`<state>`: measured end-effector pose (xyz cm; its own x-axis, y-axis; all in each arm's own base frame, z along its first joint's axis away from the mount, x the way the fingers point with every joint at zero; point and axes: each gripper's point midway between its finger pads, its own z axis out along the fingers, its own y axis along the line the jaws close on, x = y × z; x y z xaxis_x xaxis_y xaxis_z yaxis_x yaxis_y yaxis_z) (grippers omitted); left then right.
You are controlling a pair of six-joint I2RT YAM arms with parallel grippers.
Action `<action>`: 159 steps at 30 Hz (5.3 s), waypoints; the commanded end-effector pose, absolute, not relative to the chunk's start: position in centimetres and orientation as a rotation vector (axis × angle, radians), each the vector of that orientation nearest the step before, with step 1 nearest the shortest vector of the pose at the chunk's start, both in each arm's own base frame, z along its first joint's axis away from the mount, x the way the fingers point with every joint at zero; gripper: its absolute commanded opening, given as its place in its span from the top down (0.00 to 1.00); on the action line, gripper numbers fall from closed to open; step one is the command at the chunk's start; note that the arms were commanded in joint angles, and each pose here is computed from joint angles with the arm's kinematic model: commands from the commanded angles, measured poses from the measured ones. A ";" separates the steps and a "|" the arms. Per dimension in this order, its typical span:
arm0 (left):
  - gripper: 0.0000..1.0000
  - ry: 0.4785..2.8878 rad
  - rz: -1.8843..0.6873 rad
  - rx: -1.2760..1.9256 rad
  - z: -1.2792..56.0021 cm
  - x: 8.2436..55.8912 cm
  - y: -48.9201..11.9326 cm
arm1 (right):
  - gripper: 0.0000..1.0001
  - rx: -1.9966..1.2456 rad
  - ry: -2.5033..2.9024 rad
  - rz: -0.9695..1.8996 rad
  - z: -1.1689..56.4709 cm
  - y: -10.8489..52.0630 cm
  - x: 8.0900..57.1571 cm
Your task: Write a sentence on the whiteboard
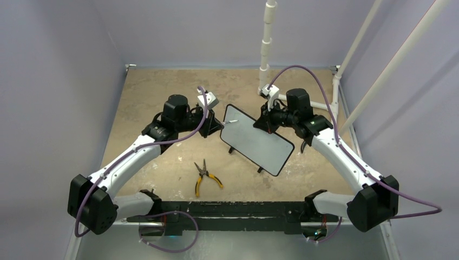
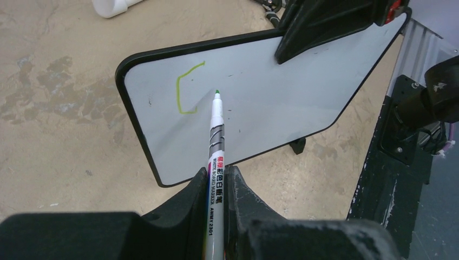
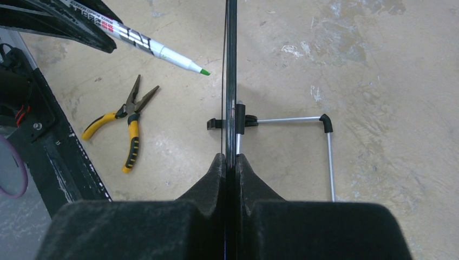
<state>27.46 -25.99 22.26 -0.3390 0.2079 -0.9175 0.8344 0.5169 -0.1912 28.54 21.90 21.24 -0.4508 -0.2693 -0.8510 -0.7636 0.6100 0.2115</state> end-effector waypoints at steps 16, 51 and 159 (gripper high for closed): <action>1.00 1.820 -0.817 0.812 22.4 28.9 -26.0 | 1.00 -0.835 1.965 0.758 22.0 22.3 28.8; 1.00 1.770 -0.913 0.766 23.4 29.0 -27.4 | 1.00 -0.834 1.981 0.761 21.6 22.4 28.8; 1.00 1.758 -0.927 0.772 22.9 27.9 -28.5 | 1.00 -0.841 1.995 0.760 21.0 22.7 28.7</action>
